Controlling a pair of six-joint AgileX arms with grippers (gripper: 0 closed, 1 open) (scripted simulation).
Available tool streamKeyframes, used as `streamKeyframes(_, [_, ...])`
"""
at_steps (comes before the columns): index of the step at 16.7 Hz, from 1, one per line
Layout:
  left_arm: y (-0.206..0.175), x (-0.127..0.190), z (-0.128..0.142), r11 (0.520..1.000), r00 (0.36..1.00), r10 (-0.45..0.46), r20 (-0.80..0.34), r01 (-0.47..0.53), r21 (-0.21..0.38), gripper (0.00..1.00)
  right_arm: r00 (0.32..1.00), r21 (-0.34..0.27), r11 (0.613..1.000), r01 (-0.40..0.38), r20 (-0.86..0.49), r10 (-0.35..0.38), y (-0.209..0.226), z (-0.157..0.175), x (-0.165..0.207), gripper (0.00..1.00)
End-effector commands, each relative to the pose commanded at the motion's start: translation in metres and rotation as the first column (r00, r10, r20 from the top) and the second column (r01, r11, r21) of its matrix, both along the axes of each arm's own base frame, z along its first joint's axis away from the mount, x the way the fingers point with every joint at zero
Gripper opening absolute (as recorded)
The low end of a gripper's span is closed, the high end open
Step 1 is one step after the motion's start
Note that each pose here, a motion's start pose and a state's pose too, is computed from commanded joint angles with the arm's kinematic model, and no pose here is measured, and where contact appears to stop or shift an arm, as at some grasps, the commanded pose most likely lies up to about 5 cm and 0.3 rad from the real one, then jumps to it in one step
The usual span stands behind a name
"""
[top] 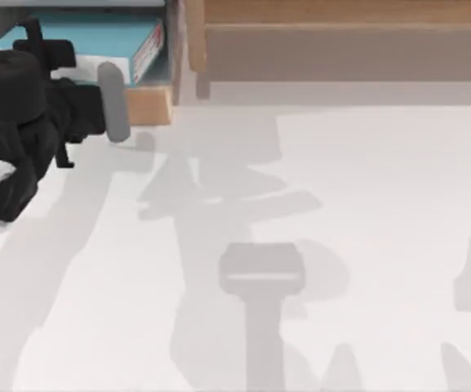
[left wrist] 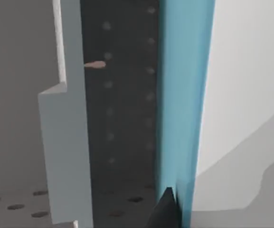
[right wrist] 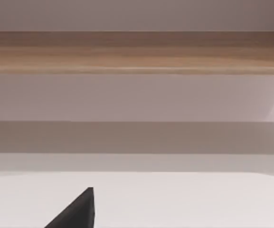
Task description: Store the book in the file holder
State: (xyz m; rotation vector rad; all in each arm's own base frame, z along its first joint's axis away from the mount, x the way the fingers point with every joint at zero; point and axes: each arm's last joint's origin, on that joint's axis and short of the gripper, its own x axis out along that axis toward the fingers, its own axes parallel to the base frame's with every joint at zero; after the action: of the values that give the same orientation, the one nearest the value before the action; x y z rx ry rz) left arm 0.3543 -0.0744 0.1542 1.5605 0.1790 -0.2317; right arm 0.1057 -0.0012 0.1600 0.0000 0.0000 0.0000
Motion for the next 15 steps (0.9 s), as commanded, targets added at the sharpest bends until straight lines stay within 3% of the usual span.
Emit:
streamKeyframes(8, [0.0, 0.018, -0.006, 1.0, 1.0, 0.001, -0.01, -0.001, 0.002, 0.0, 1.0, 0.0, 1.0, 0.0, 0.0, 0.0, 0.0, 0.0, 0.0, 1.0])
streamKeyframes(15, [0.0, 0.018, -0.006, 1.0, 1.0, 0.001, -0.01, -0.001, 0.002, 0.53, 1.0, 0.0, 1.0, 0.0, 0.0, 0.0, 0.0, 0.0, 0.0, 1.0])
